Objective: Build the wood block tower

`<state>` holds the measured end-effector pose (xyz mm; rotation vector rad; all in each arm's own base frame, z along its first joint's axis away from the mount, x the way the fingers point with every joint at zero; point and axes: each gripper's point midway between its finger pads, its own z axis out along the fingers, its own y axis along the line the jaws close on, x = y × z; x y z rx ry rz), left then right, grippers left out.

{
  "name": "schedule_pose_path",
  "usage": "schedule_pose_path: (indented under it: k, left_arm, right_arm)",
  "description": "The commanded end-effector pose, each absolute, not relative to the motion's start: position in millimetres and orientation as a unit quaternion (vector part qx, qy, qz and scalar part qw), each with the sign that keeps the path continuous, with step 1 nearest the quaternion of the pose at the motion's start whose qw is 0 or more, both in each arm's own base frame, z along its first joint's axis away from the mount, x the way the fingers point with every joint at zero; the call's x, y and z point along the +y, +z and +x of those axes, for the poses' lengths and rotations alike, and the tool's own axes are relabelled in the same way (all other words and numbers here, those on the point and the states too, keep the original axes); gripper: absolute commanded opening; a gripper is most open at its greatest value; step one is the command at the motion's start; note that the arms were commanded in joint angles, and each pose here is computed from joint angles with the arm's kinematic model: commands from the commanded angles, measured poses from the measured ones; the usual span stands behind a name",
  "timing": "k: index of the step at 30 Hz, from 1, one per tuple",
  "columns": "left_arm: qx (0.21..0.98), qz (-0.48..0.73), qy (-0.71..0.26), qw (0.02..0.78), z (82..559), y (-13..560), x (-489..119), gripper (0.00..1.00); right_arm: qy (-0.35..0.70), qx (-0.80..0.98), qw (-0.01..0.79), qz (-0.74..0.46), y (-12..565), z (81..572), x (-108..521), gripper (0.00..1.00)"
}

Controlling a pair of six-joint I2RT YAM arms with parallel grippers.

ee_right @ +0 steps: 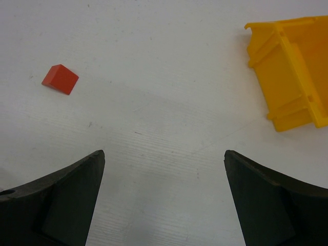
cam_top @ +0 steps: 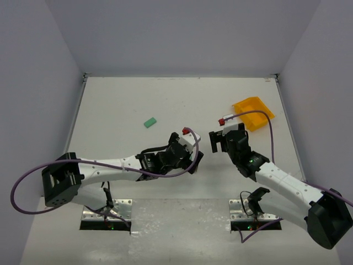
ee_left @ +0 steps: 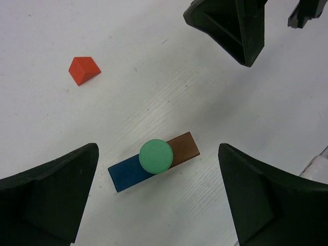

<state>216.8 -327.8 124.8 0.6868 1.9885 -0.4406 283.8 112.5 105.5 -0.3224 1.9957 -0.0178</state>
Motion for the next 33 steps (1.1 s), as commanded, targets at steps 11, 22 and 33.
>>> schedule_pose_path:
  k: [11, 22, 33]
  left_arm:
    - [0.812, 0.058, -0.203, 0.544, 286.2, 190.5, -270.0, 1.00]
    - [0.887, -0.191, -0.089, 0.411, 359.7, 123.7, -172.7, 1.00]
    - [0.877, -0.328, -0.004, 0.352, 405.1, 80.2, -137.0, 1.00]
  right_arm:
    - [0.050, 0.816, 0.561, -0.132, 135.5, 294.9, 131.5, 0.99]
    - [0.044, 0.821, 0.555, -0.126, 130.6, 297.6, 128.3, 0.99]
    - [0.039, 0.826, 0.549, -0.121, 124.7, 300.3, 125.8, 0.99]
